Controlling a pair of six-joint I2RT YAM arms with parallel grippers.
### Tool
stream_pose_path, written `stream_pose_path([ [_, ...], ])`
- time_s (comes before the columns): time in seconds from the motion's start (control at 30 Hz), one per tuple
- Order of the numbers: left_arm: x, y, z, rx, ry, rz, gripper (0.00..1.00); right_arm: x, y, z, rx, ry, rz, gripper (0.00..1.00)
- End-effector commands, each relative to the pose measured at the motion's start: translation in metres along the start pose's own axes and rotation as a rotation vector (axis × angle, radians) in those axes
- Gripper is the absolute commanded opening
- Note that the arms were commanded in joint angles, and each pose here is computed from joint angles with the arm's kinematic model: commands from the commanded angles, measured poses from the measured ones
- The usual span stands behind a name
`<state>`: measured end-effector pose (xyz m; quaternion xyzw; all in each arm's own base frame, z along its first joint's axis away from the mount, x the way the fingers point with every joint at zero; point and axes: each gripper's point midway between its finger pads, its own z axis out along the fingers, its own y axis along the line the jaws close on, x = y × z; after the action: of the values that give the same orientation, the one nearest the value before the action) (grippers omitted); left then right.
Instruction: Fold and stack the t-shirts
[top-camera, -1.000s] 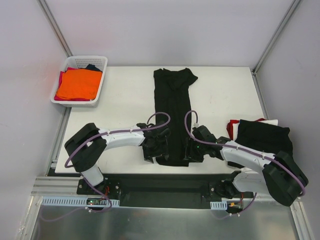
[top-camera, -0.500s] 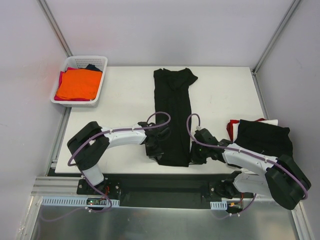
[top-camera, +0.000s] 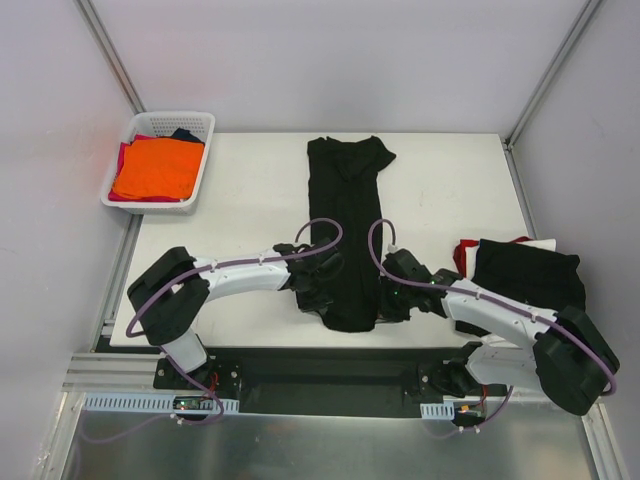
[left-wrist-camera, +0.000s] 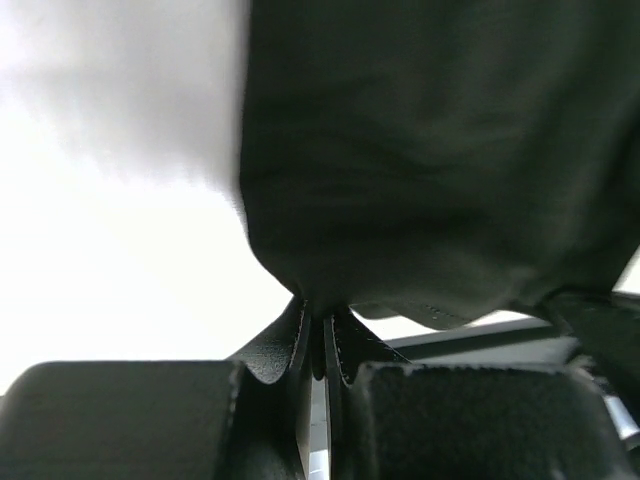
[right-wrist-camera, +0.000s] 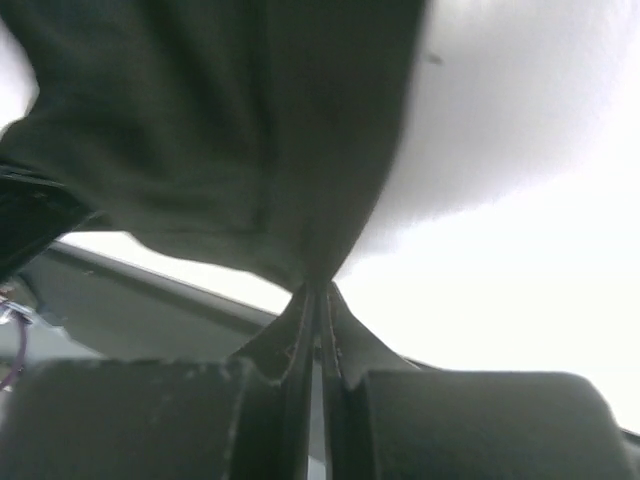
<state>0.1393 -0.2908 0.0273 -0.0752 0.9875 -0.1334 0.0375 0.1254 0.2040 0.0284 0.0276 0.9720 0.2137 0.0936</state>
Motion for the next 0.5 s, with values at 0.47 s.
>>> stream_pose_path([
  [0.47, -0.046, -0.062, -0.064, 0.079, -0.143, 0.075, 0.02, -0.062, 0.047, -0.051, 0.004, -0.122, -0.076, 0.01],
])
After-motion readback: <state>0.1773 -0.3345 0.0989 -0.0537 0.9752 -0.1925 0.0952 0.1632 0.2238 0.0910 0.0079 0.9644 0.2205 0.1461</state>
